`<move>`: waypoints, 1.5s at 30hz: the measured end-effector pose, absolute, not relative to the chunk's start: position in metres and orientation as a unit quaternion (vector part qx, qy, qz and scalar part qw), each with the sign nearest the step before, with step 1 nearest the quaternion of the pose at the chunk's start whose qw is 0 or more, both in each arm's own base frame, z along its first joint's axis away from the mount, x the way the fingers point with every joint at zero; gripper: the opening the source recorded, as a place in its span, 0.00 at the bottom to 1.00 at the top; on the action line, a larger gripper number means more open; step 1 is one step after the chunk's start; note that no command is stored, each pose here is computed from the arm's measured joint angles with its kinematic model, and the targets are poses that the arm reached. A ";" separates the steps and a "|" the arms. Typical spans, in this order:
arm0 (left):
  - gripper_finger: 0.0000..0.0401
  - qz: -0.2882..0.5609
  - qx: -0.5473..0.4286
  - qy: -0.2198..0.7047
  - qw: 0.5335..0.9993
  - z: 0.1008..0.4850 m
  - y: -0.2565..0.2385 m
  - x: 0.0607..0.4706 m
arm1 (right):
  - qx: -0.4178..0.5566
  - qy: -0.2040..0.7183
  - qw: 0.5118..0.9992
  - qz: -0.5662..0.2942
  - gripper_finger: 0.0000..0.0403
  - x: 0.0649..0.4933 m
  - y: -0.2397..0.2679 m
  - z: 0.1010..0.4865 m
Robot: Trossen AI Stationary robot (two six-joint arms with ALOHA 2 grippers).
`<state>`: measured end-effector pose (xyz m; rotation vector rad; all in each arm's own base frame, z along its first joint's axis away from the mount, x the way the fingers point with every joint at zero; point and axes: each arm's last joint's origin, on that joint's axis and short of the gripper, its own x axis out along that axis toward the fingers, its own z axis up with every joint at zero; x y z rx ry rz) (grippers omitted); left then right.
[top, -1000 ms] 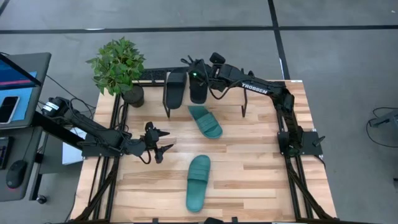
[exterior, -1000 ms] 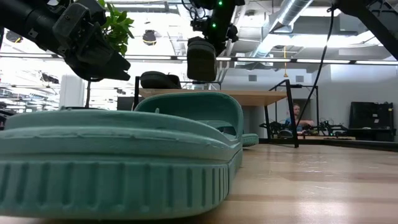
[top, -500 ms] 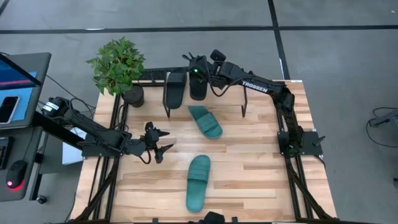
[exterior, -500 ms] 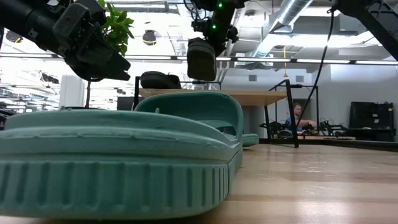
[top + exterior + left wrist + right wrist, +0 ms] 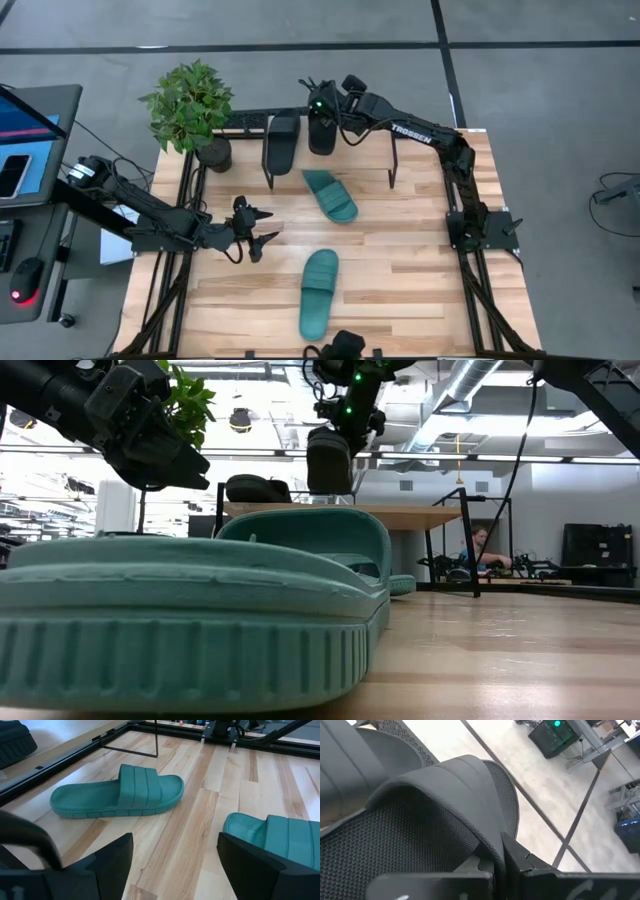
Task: Pick and place slides into the shelf
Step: Put the black pair of slippers on the shelf
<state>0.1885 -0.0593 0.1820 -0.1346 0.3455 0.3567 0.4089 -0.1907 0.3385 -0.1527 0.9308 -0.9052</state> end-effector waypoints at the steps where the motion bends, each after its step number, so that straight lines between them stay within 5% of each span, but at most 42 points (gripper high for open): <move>1: 0.68 0.176 -0.067 0.171 0.967 0.182 -0.059 0.189 | -0.073 0.432 0.794 -0.421 0.00 0.413 -0.190 0.335; 12: 0.68 0.177 -0.064 0.175 0.966 0.181 -0.059 0.188 | -0.101 0.474 0.776 -0.403 0.00 0.440 -0.192 0.287; 33: 0.68 0.155 -0.060 0.199 0.966 0.177 -0.060 0.187 | -0.106 0.454 0.793 -0.392 0.00 0.450 -0.178 0.288; 45: 0.68 0.155 -0.060 0.199 0.966 0.178 -0.060 0.187 | -0.088 0.453 0.810 -0.361 0.15 0.450 -0.179 0.287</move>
